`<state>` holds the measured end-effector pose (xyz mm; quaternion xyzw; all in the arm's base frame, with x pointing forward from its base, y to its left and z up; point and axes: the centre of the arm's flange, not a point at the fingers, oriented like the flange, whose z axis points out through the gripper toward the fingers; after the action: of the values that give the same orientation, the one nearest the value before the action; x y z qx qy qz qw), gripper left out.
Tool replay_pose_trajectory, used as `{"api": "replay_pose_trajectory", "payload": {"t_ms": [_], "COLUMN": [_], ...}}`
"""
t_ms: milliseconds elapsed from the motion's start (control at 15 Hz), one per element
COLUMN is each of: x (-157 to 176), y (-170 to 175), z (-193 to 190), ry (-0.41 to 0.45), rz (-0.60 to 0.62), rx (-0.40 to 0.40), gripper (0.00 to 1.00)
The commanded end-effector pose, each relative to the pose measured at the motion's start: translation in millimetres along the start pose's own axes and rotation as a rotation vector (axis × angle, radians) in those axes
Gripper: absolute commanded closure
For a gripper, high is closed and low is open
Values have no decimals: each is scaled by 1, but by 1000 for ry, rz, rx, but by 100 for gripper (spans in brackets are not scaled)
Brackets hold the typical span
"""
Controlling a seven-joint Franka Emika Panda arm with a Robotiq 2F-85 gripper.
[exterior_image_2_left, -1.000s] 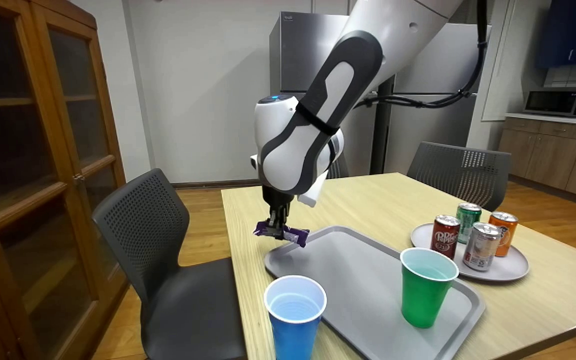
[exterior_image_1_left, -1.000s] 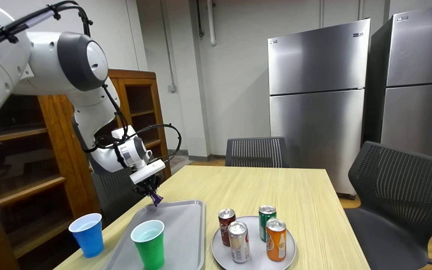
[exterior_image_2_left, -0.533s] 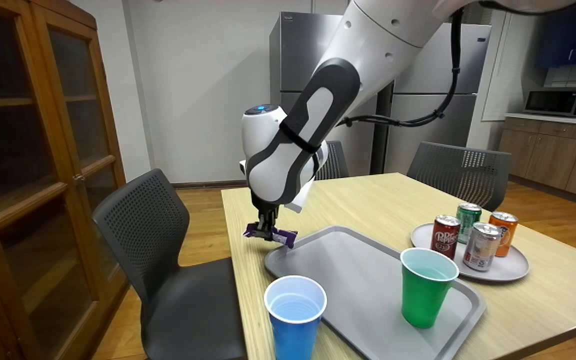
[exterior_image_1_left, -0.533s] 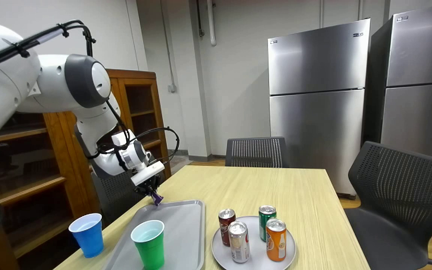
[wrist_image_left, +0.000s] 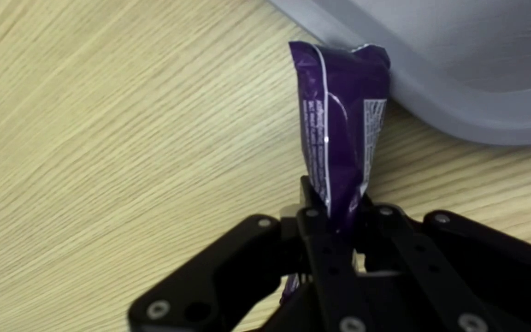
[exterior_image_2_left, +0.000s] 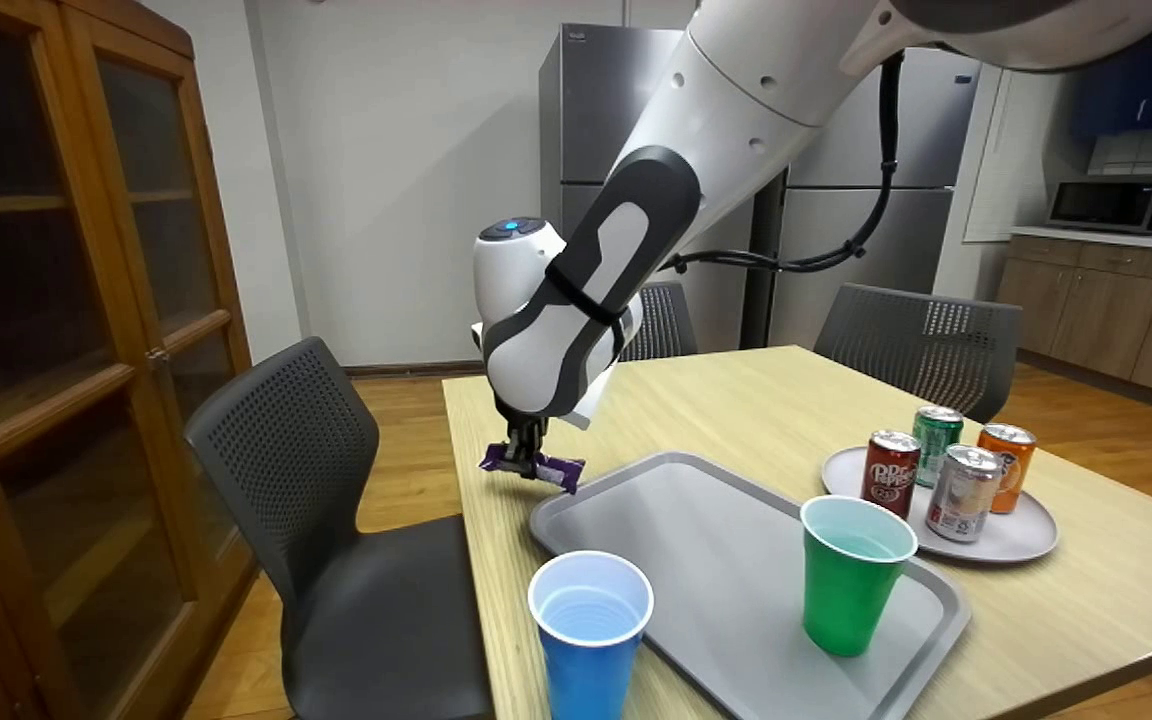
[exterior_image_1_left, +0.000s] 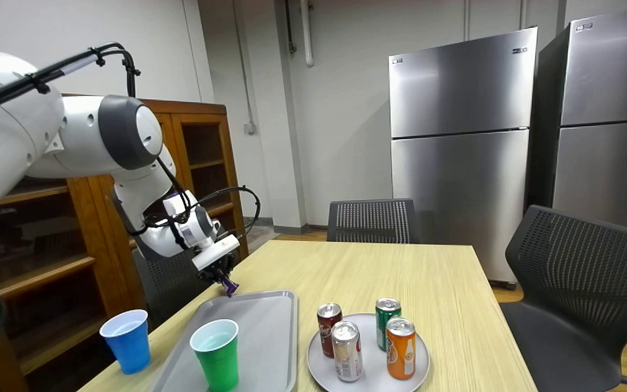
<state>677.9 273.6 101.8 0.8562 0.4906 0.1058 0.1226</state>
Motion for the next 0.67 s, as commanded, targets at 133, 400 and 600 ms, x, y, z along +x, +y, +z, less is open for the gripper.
{"api": "replay_pose_trajectory", "payload": {"t_ms": [133,400,600], "x": [15,16,18], "y": [6,6,6], "z": [4,5,6], "ry": [-27,-36,-34], "rz": [24,35,45], "rx": [-30,-35,-40], "gripper": [88,47,26]}}
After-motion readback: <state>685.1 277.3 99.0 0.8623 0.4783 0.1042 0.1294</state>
